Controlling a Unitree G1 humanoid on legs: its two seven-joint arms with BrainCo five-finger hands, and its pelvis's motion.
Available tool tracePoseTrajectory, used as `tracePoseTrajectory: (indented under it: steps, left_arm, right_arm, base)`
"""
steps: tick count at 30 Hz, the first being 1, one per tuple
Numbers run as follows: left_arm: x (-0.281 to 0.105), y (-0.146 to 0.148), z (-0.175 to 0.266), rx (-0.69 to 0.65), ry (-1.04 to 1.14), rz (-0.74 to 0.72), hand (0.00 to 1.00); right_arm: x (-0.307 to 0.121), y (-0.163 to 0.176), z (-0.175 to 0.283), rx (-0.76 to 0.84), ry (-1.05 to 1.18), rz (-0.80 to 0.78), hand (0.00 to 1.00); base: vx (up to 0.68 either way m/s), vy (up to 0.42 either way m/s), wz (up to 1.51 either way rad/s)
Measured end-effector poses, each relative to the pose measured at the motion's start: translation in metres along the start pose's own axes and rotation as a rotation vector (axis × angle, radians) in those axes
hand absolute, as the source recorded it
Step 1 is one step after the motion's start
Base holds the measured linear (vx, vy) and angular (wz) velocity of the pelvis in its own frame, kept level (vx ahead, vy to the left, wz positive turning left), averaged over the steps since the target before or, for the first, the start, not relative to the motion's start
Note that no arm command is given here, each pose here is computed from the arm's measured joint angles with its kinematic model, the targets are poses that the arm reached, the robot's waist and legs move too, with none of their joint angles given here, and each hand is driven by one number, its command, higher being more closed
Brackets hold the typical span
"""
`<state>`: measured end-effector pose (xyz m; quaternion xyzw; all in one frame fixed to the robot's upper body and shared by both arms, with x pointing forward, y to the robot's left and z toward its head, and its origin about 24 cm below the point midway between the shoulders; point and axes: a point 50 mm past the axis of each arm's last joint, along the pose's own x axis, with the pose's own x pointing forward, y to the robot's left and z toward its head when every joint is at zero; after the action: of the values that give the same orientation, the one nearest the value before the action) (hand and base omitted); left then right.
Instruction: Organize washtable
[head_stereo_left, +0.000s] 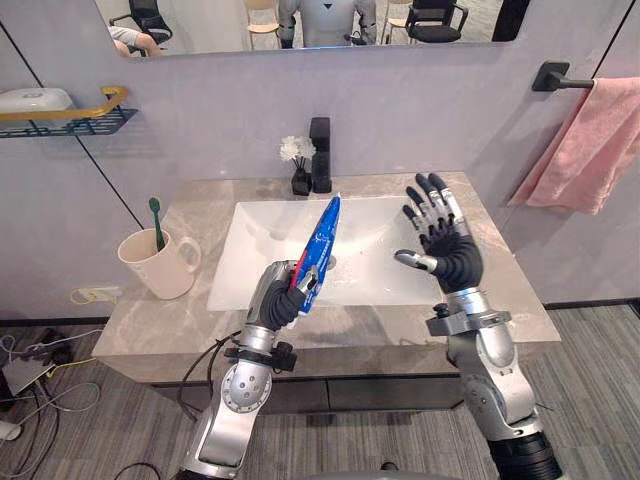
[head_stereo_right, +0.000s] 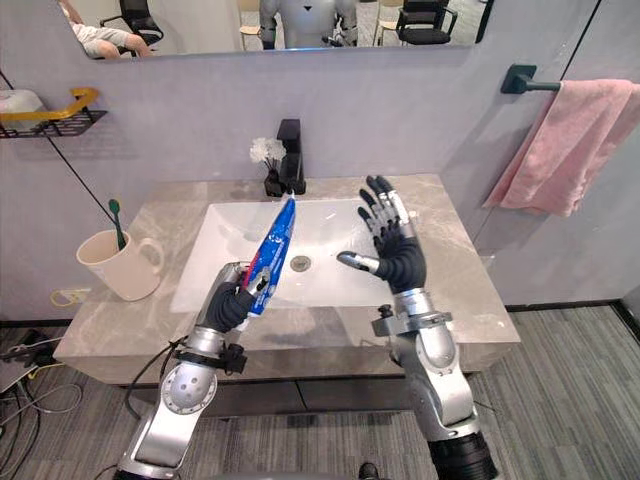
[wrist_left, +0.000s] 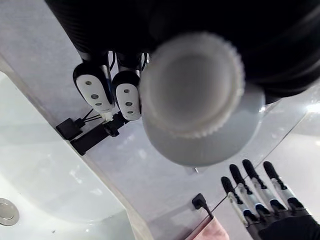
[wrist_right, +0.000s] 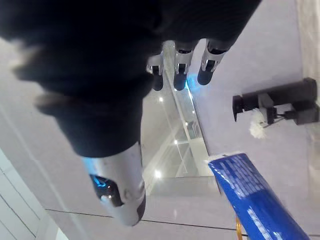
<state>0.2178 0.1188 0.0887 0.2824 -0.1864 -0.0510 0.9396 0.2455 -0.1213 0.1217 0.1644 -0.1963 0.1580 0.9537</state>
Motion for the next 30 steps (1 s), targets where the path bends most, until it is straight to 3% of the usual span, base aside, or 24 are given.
tracePoseTrajectory:
  steps: [5,30]
  left_arm:
    - [0.000,-0.002,0.003,-0.017,-0.008,0.031,1.00]
    - [0.007,-0.024,0.025,-0.125,-0.093,-0.011,1.00]
  right_arm:
    - [0.000,0.004,-0.016,0.101,0.041,-0.064,0.00]
    - [0.005,0.033,-0.053,0.326,0.178,-0.015,0.00]
  base:
    - [-0.03,-0.005,0.08]
    - [-0.01,-0.003,0.03]
